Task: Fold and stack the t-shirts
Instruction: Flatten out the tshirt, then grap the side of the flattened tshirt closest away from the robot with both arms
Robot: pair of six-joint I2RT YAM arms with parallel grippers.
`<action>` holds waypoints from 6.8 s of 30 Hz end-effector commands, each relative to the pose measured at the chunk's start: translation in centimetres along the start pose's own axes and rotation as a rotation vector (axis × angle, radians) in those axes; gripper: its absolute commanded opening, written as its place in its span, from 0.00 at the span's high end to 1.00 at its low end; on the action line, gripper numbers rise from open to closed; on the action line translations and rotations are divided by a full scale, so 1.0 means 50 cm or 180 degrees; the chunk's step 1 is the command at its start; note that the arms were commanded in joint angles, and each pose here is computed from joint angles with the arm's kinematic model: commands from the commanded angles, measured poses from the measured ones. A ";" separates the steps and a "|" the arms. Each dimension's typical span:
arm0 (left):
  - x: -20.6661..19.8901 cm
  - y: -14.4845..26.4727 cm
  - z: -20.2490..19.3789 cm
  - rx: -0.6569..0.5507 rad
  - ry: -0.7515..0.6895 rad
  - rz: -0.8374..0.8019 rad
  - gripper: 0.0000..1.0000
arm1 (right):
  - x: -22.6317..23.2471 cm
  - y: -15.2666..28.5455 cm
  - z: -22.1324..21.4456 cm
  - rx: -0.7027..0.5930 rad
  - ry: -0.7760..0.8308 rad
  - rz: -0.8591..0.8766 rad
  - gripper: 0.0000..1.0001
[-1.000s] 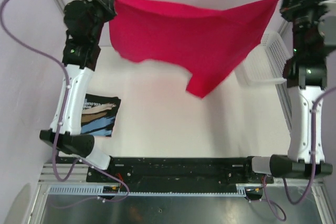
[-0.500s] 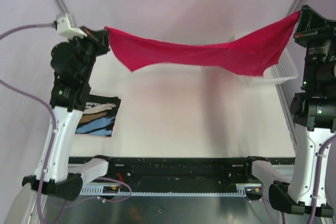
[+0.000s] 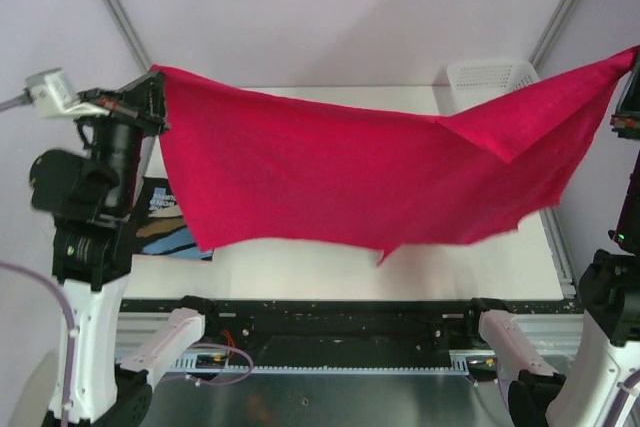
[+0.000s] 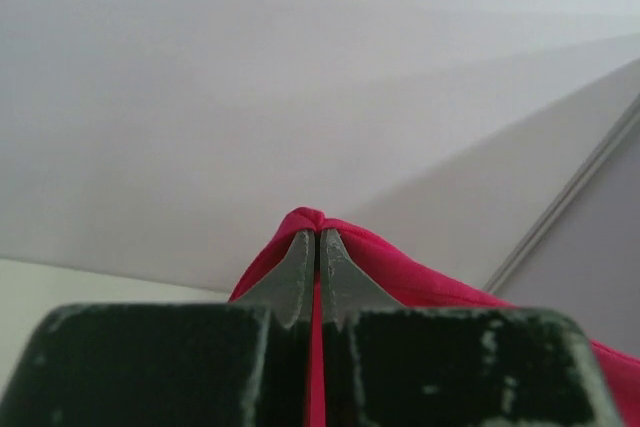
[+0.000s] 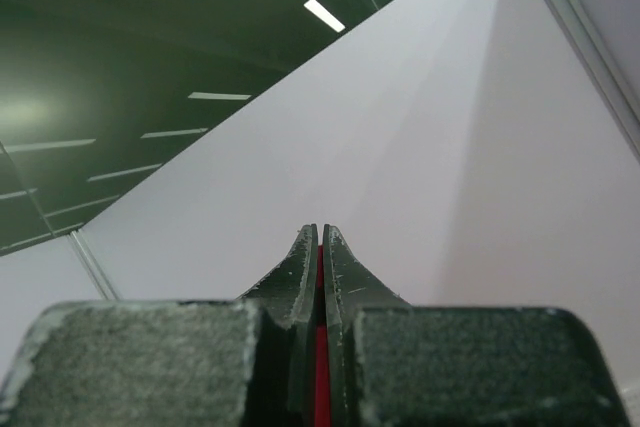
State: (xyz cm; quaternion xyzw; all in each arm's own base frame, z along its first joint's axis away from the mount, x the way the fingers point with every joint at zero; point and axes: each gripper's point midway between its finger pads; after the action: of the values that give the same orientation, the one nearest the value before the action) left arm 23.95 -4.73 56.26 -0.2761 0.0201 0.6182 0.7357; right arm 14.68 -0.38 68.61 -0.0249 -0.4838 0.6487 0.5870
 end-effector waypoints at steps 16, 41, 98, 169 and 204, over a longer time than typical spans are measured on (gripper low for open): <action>0.338 -0.354 -0.735 0.2054 -0.0186 0.1426 1.00 | -0.471 -0.251 -0.876 0.2034 0.0410 -0.0633 1.00; 0.570 -0.458 -0.950 0.2277 0.0174 0.1610 0.11 | -0.718 -0.210 -1.245 0.2883 0.0588 -0.1189 0.26; 0.585 0.229 -0.881 0.3357 0.0233 0.3102 0.22 | -0.800 0.580 -0.884 0.4318 -0.0040 -0.3187 0.52; 0.483 0.399 -0.882 0.3308 0.0355 0.3288 0.51 | -0.739 0.847 -0.778 0.4583 -0.0325 -0.4403 1.00; 0.499 0.443 -0.891 0.3417 0.0265 0.3526 0.59 | -0.730 0.842 -0.786 0.4650 -0.0365 -0.4264 1.00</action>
State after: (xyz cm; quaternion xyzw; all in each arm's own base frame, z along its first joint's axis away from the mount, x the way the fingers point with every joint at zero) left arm 23.26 0.40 1.47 0.1491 0.4767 0.7887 0.3586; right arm 19.84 1.40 1.36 0.6550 0.0626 0.3352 0.6743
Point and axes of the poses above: each gripper's point midway between its finger pads, its own y axis back along the fingers, its own x axis along the line the jaws close on, z = x × y, and after that the axes turned 3 degrees about -y, right-handed
